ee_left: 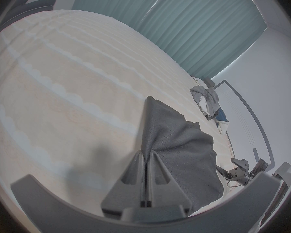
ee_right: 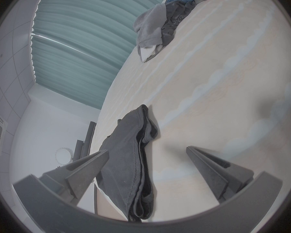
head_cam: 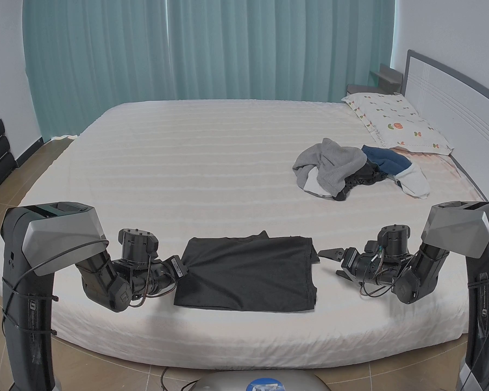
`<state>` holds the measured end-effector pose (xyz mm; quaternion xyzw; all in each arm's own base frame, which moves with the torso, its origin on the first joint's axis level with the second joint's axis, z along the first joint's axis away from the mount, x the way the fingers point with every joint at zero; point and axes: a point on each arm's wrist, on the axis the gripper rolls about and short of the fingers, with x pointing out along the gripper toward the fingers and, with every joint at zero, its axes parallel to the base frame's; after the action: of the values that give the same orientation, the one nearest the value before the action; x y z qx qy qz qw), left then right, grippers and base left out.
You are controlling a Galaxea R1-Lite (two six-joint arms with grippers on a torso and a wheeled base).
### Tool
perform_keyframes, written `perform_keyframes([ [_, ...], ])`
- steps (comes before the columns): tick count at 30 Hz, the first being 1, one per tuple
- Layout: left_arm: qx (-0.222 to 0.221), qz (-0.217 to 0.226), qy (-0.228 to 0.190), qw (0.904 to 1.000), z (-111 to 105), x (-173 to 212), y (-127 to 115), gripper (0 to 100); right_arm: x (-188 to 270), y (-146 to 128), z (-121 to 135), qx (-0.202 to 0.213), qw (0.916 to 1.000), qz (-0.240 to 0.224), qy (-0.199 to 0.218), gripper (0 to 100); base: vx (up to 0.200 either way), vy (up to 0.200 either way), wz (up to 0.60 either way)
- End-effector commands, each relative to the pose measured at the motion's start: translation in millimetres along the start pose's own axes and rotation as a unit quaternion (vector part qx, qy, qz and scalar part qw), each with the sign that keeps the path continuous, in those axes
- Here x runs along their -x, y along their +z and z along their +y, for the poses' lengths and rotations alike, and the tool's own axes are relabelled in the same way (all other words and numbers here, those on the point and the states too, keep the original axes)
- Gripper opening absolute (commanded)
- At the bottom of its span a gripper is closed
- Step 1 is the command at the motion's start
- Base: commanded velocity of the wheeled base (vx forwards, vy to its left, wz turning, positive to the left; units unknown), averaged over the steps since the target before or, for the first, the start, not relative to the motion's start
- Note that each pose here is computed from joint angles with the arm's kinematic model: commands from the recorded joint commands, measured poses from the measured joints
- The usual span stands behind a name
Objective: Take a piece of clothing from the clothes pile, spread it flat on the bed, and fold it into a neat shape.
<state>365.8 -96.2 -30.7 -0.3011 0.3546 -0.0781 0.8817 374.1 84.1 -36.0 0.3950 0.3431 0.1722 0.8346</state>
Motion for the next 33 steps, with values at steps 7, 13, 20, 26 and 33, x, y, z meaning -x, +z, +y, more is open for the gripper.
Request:
perform_keyframes([
  [7, 0.0, 0.003, 0.002, 1.0, 1.1, -1.4, -1.5, 0, -0.8, -1.4, 2.1, 0.0, 1.0, 0.0, 0.0, 100, 0.0, 0.2, 0.0],
  [13, 0.0, 0.004, 0.001, 1.0, -0.1, -0.8, -2.1, 0, -1.2, -1.3, 1.9, 0.0, 1.0, 0.0, 0.0, 100, 0.0, 0.2, 0.0],
  [20, 0.0, 0.008, 0.004, 1.0, -1.1, -0.6, -4.4, 0, -1.0, -1.7, 1.7, -0.001, 1.0, 0.0, 0.0, 100, 0.0, 0.2, 0.0],
  [26, -0.001, 0.01, 0.006, 0.9999, -3.0, 1.3, -7.7, 0, 0.1, -0.1, 4.0, 0.0, 1.0, -0.003, 0.002, 100, 0.0, 0.2, 0.0],
  [33, -0.004, 0.006, 0.017, 0.9998, -6.1, 2.8, -11.3, 0, 2.7, -2.5, 19.8, -0.022, 0.9997, -0.003, 0.014, 100, 0.0, 0.2, 0.0],
])
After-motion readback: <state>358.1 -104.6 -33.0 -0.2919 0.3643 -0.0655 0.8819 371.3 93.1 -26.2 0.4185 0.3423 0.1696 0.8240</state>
